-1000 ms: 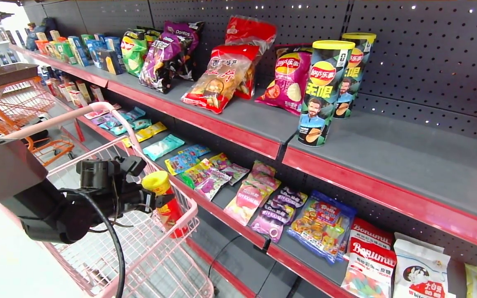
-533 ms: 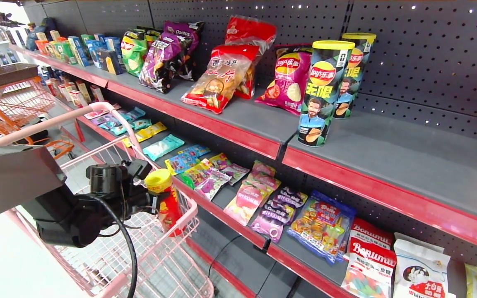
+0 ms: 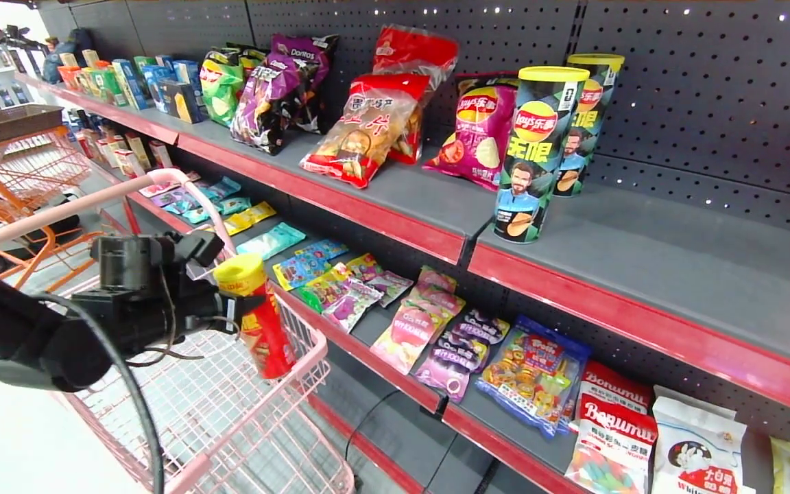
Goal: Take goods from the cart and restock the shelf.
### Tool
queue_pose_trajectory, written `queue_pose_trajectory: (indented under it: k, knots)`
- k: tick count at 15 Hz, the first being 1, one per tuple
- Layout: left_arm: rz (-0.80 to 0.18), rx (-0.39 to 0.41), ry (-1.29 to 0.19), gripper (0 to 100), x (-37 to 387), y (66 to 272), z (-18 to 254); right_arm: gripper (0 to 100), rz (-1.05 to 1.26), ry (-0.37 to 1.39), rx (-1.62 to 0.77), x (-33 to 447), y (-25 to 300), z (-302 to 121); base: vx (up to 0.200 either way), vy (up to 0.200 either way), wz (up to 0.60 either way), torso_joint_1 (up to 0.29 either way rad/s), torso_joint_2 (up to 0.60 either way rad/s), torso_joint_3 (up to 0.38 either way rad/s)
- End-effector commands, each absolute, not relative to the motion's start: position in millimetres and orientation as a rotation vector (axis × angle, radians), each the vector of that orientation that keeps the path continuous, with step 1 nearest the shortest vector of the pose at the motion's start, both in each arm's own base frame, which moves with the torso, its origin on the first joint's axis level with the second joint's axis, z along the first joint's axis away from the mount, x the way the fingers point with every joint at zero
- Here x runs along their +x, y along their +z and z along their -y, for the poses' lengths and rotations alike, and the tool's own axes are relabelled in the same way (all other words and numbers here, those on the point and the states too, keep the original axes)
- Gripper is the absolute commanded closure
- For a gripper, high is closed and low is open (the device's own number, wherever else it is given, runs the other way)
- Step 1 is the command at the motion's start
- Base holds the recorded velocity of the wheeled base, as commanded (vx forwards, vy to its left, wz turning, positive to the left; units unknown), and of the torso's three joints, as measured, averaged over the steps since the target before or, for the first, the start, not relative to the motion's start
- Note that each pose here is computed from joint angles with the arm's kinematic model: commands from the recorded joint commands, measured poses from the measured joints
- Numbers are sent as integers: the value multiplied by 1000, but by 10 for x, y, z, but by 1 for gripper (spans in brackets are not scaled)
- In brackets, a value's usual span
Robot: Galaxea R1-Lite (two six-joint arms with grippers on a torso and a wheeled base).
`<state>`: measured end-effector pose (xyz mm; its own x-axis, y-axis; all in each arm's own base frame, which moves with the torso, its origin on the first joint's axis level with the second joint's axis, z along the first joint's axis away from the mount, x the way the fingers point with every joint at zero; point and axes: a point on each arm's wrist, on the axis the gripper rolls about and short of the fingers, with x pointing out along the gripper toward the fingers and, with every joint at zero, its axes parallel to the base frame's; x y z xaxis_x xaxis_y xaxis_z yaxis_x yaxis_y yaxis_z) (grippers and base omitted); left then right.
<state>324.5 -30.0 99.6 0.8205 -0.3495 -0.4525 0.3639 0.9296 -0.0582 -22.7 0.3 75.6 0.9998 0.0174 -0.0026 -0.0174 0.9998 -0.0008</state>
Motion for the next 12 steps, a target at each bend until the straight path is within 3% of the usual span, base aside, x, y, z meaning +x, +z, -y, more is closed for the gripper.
queue_pose_trajectory:
  k: [1,3,7,10,12]
  knots:
    - [-274,3,-371,100,2523,2111,248,0,-5,20,-2,-226,754,-3,0,0,0,0,0,0]
    - [-209,8,-370,100,2130,2355,220,0,-5,20,-2,-226,754,-3,0,0,0,0,0,0]
    - [-67,28,-300,100,1234,2457,140,0,-5,20,2,-226,754,-3,0,0,0,0,0,0]
    - [43,36,-248,100,948,2575,107,0,-5,18,6,-226,754,-3,0,0,0,52,-133,-81]
    - [57,37,-203,100,884,2562,91,0,-5,20,2,-226,754,-3,0,0,0,173,-464,-271]
